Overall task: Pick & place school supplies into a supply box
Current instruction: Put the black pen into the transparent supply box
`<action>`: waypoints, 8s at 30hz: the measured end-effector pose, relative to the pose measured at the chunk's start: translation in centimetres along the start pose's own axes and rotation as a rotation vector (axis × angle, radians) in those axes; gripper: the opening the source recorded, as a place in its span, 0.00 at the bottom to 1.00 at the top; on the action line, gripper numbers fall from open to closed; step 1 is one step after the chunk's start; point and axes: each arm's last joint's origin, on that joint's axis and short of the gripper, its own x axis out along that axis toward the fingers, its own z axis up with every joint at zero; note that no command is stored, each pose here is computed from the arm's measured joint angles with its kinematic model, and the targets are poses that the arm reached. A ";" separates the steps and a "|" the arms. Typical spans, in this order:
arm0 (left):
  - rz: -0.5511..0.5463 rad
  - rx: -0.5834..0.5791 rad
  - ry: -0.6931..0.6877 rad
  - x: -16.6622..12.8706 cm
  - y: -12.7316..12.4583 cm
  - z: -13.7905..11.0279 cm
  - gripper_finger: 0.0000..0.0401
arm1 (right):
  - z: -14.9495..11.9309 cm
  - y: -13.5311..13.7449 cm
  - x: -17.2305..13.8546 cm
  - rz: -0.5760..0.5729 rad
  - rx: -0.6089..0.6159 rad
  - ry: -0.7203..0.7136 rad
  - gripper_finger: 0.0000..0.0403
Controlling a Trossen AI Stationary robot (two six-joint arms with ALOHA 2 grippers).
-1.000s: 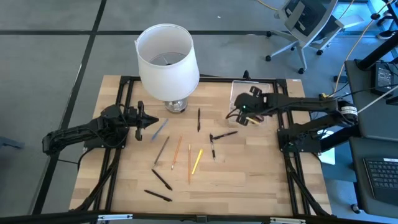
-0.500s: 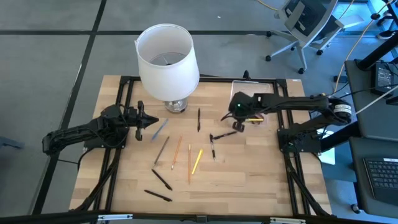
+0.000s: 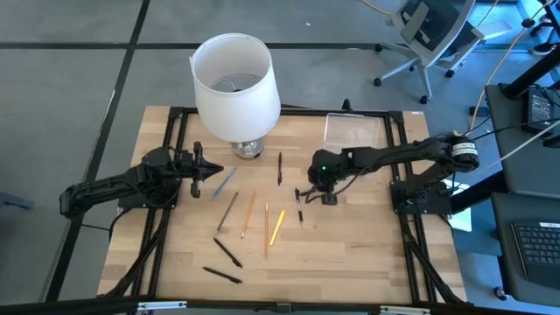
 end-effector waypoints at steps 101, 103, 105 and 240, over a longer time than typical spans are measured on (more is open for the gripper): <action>-0.001 -0.001 0.000 0.0 0.0 0.0 0.02 | -6.3 -3.3 -5.4 -0.349 0.138 0.125 0.09; -0.001 -0.001 0.000 0.0 0.0 0.0 0.02 | -7.1 -3.5 -4.9 -0.355 0.138 0.129 0.09; -0.001 -0.001 0.001 0.0 0.0 0.0 0.02 | -7.7 -3.7 -4.6 -0.358 0.147 0.141 0.09; -0.001 -0.001 0.001 0.0 0.0 0.0 0.02 | 4.9 7.8 3.7 -0.111 0.610 0.113 0.43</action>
